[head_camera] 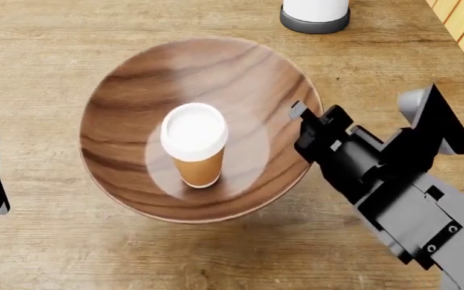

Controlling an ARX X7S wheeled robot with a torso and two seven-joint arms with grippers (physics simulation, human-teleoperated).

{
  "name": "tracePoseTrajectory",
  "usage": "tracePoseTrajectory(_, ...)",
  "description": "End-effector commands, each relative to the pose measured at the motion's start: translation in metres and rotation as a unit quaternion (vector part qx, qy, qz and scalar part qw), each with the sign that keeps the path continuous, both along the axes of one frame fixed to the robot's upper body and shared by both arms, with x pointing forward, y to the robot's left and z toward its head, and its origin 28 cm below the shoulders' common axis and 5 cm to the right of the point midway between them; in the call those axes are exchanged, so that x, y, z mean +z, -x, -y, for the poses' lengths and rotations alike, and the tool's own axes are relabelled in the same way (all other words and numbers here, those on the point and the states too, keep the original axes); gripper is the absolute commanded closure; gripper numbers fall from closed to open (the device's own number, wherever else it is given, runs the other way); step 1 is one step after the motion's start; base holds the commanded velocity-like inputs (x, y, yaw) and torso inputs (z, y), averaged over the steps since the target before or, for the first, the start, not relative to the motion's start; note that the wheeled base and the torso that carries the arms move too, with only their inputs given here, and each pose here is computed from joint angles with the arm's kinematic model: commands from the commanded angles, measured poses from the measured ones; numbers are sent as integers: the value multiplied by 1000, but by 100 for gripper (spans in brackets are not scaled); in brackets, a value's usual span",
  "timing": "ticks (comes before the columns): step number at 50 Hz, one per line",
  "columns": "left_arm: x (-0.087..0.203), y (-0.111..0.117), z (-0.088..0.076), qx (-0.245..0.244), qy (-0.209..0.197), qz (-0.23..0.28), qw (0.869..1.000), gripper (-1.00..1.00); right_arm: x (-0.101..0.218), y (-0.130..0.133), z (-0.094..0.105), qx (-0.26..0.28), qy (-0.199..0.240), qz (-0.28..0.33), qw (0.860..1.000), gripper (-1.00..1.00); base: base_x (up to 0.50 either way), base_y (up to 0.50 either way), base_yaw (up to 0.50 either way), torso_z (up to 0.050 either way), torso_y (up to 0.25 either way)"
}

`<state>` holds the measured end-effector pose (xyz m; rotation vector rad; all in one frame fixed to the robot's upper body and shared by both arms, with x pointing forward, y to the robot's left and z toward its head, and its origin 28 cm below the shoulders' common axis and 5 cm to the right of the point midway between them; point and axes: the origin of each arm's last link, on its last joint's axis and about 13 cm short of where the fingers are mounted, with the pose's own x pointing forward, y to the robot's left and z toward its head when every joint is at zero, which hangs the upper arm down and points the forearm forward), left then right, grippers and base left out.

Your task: Place the cup inside the bowl on the dining table and move the bowl to any counter.

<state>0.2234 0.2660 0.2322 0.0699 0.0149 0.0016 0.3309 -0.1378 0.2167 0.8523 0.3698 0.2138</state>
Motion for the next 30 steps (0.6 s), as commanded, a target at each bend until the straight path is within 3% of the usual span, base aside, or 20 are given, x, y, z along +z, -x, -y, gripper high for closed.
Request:
tracePoseTrajectory(1, 1, 1, 0, 8, -2, 0, 1000, -100, 7, 4, 5, -5, -25, 39, 999, 100, 0, 0, 0, 0, 0)
tracePoseTrajectory(16, 5, 5, -8, 13, -5, 3, 1000, -100, 19, 11, 16, -13, 10, 55, 998, 100, 0, 0, 0, 0, 1)
tracePoseTrajectory(30, 15, 9, -12, 23, -13, 8, 1000, -100, 43, 17, 23, -26, -14, 54, 998, 100, -9, 0, 0, 0, 0)
